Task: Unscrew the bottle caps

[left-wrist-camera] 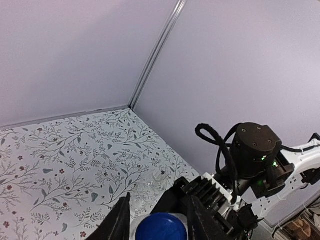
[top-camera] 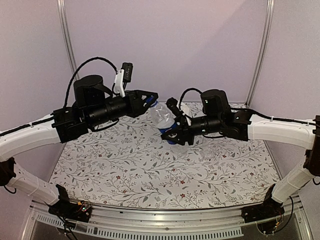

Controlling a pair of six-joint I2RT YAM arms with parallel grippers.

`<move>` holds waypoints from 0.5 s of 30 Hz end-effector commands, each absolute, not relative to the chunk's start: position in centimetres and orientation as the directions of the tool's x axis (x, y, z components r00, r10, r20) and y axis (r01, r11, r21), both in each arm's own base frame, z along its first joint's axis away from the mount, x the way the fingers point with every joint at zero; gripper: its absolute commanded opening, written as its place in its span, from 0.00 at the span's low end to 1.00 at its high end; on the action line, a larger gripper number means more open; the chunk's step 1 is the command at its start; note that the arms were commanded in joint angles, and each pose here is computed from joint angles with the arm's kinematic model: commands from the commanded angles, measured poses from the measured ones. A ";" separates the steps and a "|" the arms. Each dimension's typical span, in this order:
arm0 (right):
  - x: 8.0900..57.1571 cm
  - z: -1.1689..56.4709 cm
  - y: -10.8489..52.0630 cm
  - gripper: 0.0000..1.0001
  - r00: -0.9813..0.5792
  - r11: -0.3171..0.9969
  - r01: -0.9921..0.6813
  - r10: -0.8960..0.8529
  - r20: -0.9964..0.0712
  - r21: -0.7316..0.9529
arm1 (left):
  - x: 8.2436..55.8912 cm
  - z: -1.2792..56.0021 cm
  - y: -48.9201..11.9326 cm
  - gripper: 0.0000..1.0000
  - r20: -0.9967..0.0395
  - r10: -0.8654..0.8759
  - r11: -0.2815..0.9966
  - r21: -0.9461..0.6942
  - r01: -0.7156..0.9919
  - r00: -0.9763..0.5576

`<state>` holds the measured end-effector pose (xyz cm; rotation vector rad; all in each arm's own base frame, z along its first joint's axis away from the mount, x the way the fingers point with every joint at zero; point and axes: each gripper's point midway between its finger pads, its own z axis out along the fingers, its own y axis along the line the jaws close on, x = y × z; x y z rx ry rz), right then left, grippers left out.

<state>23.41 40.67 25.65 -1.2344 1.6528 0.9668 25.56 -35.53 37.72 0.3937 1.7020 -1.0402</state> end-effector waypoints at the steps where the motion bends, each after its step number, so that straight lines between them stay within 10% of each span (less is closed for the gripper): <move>1: 23.3 25.8 40.8 0.47 -0.155 0.196 -0.976 -0.331 -0.931 0.093 | 25.7 38.8 -35.1 0.44 -0.904 -0.232 0.590 -0.424 0.687 -0.359; 15: 19.2 25.8 40.6 0.47 -0.137 -0.010 -0.989 -0.320 -0.937 0.148 | 21.3 41.9 -35.1 0.87 -0.971 -0.137 0.380 -0.233 0.895 -0.195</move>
